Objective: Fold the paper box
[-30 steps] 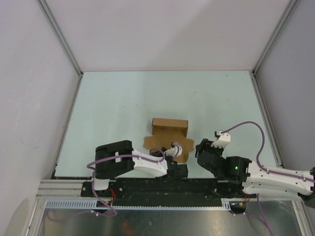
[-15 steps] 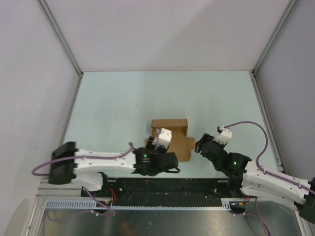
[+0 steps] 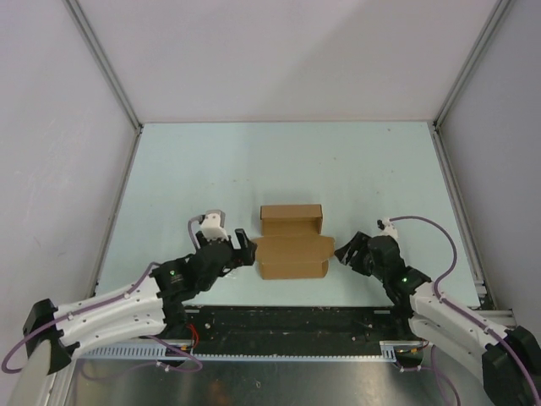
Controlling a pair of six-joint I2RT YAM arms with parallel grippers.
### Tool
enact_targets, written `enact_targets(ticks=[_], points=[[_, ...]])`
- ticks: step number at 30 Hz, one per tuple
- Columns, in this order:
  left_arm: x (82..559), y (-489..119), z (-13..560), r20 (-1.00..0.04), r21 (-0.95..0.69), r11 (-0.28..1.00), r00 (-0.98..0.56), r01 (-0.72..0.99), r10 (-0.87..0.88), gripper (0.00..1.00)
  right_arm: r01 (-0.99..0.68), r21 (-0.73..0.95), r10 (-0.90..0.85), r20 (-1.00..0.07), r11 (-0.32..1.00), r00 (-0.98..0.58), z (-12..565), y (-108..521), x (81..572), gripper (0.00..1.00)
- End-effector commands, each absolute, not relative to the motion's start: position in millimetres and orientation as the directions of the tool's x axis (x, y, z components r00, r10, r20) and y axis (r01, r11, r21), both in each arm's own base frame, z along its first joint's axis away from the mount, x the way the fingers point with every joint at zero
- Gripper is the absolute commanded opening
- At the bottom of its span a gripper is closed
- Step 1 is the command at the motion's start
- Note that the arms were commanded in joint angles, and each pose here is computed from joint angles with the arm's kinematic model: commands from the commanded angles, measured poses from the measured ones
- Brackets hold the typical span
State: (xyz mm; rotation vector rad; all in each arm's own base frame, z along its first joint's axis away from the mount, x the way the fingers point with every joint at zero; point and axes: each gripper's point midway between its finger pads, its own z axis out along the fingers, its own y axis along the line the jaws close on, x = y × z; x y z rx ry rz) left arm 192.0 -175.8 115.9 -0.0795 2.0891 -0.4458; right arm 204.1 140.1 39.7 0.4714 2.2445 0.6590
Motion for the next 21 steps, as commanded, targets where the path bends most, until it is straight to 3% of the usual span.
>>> enact_targets(ticks=[1,5,21], points=[[197,-200,116,-0.781,-0.447,0.877,-0.554,0.176,-0.287,0.91,0.008,0.684,0.496,-0.520,0.729,-0.695,52,171,207,0.63],[206,-208,104,-0.728,-0.543,0.823,-0.581,0.167,-0.363,0.89,0.021,0.694,0.499,-0.496,0.720,-0.710,43,175,207,0.62],[222,-202,67,-0.679,-0.576,0.808,-0.622,0.122,-0.390,0.89,0.034,0.690,0.495,-0.484,0.723,-0.721,24,180,214,0.44]])
